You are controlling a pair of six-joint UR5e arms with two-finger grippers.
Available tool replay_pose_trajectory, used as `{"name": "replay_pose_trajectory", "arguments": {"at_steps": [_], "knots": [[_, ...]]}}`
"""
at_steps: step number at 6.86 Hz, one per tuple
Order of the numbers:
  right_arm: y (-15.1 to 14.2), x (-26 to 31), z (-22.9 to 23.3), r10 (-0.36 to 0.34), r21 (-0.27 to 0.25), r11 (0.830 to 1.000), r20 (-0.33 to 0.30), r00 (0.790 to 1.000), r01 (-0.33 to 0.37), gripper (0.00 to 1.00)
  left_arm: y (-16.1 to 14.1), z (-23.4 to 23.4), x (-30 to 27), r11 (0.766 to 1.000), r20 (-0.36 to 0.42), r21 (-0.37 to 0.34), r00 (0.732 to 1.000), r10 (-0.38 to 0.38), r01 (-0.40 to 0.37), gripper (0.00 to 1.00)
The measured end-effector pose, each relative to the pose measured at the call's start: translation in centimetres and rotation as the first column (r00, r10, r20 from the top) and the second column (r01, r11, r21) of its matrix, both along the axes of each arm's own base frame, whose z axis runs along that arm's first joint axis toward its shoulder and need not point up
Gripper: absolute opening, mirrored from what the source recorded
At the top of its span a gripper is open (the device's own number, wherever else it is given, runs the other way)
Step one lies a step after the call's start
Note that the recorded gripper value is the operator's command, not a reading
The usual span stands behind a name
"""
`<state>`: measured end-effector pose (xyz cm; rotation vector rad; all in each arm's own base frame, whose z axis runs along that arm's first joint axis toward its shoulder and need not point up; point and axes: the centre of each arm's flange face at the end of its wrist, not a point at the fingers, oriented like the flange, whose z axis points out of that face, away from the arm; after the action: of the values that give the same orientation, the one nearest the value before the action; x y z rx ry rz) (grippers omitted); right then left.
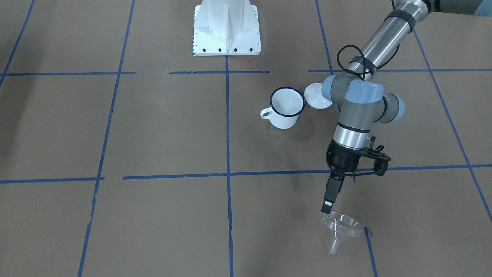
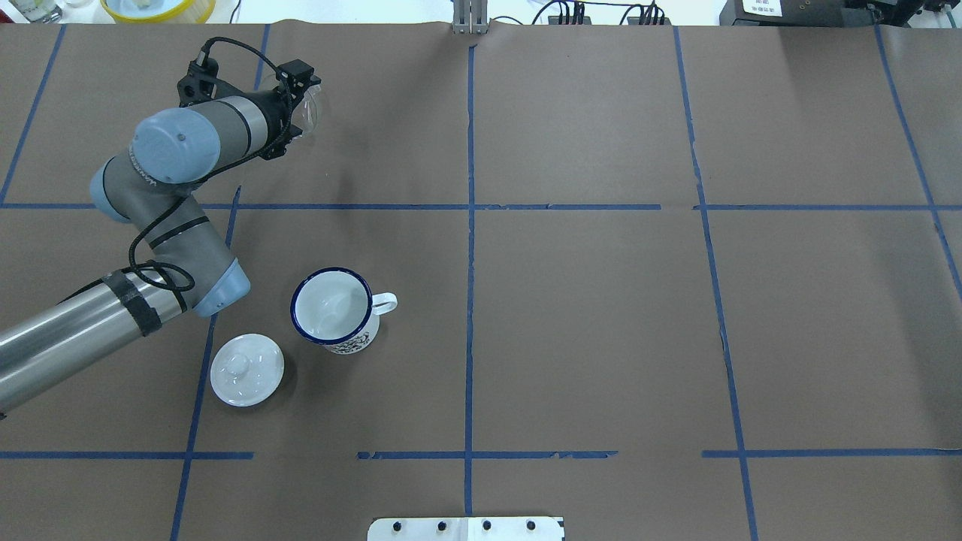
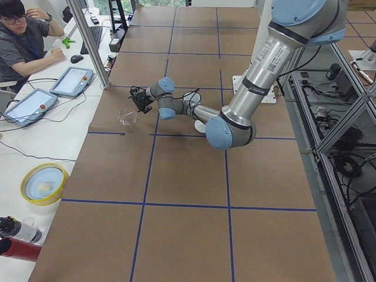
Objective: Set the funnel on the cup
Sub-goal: 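Lower the left gripper and grasp the glass funnel's stem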
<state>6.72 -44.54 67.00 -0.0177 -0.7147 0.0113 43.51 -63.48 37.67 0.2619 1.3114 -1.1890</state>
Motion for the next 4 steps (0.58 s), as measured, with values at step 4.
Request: {"name": "replay_pose_trajectory", "arguments": {"at_steps": [4], "knots": [[0.0, 0.0, 0.0, 0.0, 0.0, 1.0, 0.0, 1.0, 0.0, 1.0, -4.1, 1.8, -2.5, 0.998, 0.001, -0.023, 0.998, -0.065, 0.065, 0.57]]}}
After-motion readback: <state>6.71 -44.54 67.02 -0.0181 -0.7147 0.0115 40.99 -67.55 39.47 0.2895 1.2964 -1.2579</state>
